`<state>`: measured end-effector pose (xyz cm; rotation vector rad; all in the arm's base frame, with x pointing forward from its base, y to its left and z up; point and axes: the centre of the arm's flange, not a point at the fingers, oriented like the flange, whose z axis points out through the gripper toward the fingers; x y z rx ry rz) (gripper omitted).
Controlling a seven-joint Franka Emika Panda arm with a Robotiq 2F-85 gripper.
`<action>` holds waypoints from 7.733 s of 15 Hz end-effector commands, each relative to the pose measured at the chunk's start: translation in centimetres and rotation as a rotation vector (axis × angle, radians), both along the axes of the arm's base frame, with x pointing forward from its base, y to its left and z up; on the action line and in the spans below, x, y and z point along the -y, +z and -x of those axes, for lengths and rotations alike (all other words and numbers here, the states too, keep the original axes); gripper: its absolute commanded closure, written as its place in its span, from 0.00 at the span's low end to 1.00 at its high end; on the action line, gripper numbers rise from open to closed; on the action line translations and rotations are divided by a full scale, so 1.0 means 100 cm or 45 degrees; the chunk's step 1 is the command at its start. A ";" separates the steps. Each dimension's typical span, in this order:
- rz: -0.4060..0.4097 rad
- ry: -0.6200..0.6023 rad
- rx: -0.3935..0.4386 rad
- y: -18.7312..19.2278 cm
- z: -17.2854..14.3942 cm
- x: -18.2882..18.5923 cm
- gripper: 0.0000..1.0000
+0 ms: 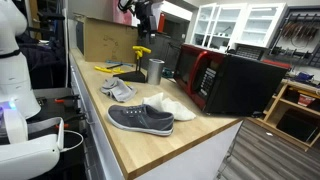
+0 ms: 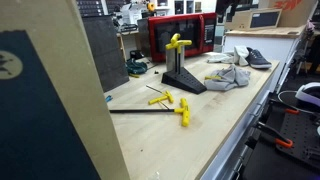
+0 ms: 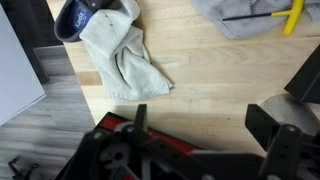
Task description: Move the object to the counter
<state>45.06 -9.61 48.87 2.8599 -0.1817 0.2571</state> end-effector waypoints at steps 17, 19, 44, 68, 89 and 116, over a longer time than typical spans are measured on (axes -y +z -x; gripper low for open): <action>0.000 0.000 0.000 0.000 0.000 0.000 0.00; 0.000 0.000 0.000 0.000 0.000 0.000 0.00; -0.493 -0.574 0.233 -0.016 -0.095 -0.166 0.00; -0.552 -0.789 0.211 -0.018 -0.105 -0.207 0.94; -0.030 -0.466 0.456 0.114 -0.031 -0.212 0.94; 0.876 0.605 -0.416 -0.157 0.029 -0.196 0.94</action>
